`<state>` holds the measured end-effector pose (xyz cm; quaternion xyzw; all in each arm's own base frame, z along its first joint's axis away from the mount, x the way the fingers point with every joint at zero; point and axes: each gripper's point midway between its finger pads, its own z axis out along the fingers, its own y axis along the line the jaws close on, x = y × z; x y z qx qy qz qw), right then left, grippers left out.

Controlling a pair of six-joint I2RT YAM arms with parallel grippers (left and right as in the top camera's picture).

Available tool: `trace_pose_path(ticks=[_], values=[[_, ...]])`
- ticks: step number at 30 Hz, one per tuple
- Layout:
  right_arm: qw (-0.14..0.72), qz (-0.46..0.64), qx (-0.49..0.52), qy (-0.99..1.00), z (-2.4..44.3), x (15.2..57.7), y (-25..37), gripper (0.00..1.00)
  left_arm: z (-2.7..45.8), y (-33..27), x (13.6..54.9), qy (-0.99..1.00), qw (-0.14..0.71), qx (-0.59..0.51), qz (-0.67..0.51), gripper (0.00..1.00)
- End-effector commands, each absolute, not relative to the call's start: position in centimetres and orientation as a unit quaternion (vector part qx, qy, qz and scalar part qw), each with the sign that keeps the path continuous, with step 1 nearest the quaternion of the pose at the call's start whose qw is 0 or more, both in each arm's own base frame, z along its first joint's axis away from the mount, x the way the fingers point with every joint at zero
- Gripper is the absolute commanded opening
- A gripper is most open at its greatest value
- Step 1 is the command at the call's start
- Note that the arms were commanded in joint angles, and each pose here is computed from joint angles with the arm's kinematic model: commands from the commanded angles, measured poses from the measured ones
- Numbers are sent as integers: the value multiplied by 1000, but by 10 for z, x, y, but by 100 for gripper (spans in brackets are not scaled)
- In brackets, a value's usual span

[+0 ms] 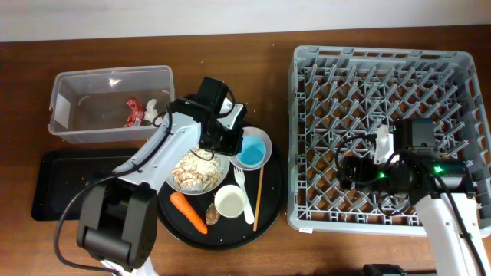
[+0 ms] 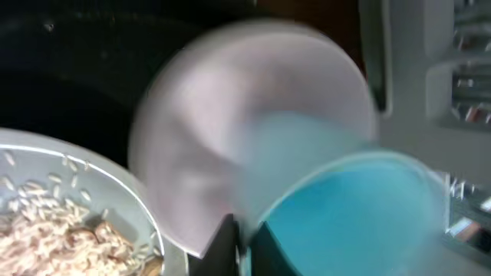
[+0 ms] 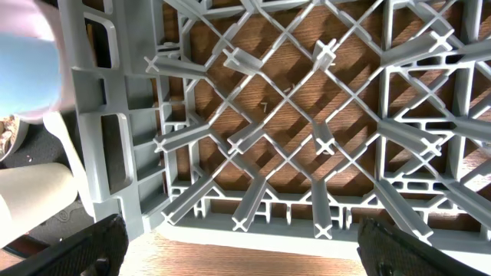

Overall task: Sort waste into correct bins and load items into the dishwasher rack
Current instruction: 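Grasp the blue cup with the left gripper and lift it, then hand the blue cup from the left gripper to the right gripper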

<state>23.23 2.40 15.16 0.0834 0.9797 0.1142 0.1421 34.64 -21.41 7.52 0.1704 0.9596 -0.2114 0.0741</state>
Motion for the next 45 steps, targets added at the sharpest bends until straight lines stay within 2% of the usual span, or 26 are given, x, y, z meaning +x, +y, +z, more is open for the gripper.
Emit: trace_pose_path(ticks=[1, 7, 12, 15, 18, 20, 22, 24, 26, 34, 45], values=[[153, 107, 76, 979, 158, 236, 22, 98, 84, -218, 353, 957, 90, 174, -215, 1], [151, 107, 77, 980, 158, 235, 23, 98, 142, -194, 380, 955, 152, 149, -207, 0], [150, 108, 76, 980, 158, 234, 23, 98, 189, -178, 377, 944, 176, 130, -247, 1], [147, 130, 49, 979, 159, 232, 32, 98, 222, -194, 360, 906, 168, 151, -357, 0], [166, 225, -35, 959, 174, 234, 66, 98, 263, -225, 329, 818, 156, 233, -502, 0], [201, 299, -91, 928, 195, 240, 92, 98, 281, -233, 311, 768, 155, 271, -559, 0], [235, 355, -118, 897, 215, 248, 109, 98, 286, -236, 304, 753, 152, 283, -574, 0], [293, 464, -192, 813, 260, 249, 139, 99, 284, -240, 297, 747, 142, 286, -583, 0], [310, 505, -218, 776, 279, 247, 147, 98, 284, -245, 293, 744, 137, 292, -585, 0], [324, 569, -258, 711, 308, 236, 157, 98, 287, -268, 280, 723, 135, 332, -590, 0], [324, 593, -272, 685, 318, 228, 159, 100, 295, -271, 281, 711, 137, 330, -605, 0]])
